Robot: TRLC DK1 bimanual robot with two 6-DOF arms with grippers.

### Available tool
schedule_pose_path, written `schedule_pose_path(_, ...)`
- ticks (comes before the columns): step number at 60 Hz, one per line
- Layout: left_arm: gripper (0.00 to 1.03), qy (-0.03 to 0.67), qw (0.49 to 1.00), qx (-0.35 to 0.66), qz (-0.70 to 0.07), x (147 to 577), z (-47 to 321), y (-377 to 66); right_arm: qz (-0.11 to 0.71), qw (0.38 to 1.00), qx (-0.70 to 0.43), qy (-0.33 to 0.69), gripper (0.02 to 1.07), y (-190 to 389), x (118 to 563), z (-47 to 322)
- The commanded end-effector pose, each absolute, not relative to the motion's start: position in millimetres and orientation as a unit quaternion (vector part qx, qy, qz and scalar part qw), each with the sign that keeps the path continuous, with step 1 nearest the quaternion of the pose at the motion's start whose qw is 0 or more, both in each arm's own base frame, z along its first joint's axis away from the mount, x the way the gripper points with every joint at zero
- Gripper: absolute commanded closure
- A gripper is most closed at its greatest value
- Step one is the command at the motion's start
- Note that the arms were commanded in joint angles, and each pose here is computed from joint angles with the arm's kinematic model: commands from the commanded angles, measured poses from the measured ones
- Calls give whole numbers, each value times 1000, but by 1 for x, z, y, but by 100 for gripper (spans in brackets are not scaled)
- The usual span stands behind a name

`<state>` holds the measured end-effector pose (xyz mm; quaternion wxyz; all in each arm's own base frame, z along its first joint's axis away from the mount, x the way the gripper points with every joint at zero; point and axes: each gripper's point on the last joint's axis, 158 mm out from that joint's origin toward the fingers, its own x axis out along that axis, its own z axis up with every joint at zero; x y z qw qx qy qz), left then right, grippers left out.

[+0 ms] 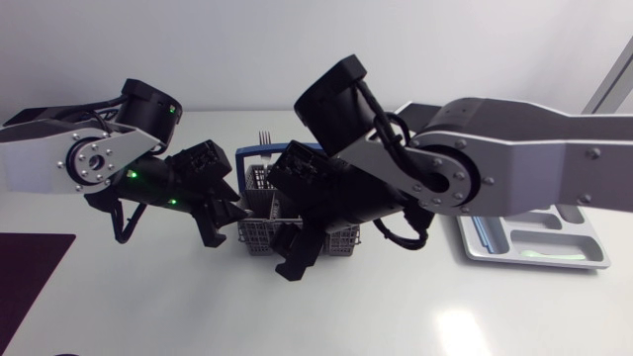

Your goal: Sort the cutlery from the basket into the organizer compartments.

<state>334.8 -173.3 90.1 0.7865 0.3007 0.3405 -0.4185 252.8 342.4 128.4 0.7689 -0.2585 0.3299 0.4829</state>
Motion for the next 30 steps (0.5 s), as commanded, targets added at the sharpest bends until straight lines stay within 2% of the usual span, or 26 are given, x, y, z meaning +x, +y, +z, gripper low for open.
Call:
schedule_pose_path(1,57,329,783,315,-424,344,96,-178,478,771,-249,338,34,336,250,124)
schedule_pose_path(9,61,332,779,318,-426,346,93,-178,480,770,-248,339,34,335,249,123)
schedule_pose_path(27,61,347,763,331,-433,344,80,-176,482,769,-245,342,32,335,246,122)
schedule_pose_path(30,65,349,761,333,-434,344,78,-176,482,768,-244,343,32,335,245,122)
